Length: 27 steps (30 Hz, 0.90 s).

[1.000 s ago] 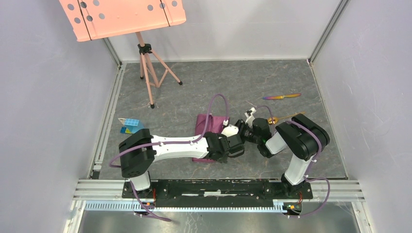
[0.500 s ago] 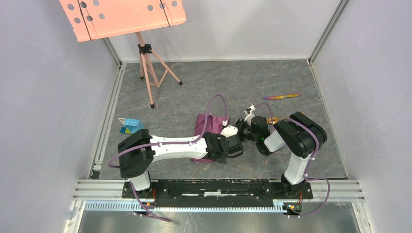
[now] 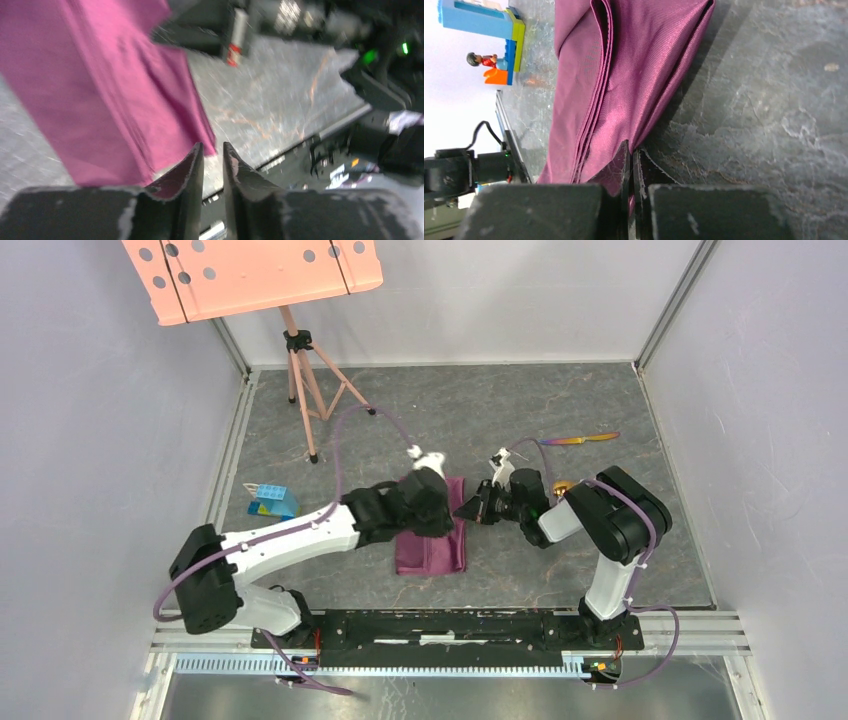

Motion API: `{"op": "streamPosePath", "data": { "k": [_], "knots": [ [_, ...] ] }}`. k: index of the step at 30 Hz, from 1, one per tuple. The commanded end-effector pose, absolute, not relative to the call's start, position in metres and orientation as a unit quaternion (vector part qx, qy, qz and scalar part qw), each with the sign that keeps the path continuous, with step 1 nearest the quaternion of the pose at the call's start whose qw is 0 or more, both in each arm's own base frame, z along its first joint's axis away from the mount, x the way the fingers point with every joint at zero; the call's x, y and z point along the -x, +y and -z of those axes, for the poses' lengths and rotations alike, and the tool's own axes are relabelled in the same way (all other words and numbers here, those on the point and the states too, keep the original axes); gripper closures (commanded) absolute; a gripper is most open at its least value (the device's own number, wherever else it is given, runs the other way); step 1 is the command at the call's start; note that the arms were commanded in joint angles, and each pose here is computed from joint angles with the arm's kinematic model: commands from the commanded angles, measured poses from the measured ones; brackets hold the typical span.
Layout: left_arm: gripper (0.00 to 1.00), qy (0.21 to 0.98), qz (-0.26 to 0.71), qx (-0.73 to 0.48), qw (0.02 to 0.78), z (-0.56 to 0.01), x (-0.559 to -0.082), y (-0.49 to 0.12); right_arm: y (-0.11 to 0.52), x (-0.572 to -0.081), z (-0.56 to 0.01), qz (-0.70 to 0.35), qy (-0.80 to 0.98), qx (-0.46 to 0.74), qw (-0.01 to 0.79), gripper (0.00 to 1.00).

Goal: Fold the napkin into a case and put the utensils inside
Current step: Pick up the 2/3-rectangle-folded napkin at the center of the board.

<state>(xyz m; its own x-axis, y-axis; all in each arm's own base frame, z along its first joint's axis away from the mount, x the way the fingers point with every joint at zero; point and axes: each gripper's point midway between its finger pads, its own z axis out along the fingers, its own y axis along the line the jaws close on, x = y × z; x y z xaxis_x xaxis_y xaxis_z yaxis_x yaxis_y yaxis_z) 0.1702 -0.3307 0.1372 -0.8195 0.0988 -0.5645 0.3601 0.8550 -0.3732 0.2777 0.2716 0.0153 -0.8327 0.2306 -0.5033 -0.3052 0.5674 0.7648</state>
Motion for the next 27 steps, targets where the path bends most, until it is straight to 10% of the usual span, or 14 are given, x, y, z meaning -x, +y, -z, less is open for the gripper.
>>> {"op": "streamPosePath", "data": {
  "k": [1, 27],
  "knots": [
    [0.78, 0.909, 0.282, -0.021, 0.306, -0.142, -0.219, -0.31, 0.277, -0.284, -0.025, -0.454, 0.832, 0.096, 0.305, 1.0],
    [0.98, 0.932, 0.182, 0.096, 0.3, -0.012, -0.289, -0.262, 0.275, -0.318, -0.044, -0.29, 0.885, 0.137, 0.338, 1.0]
  ]
}}
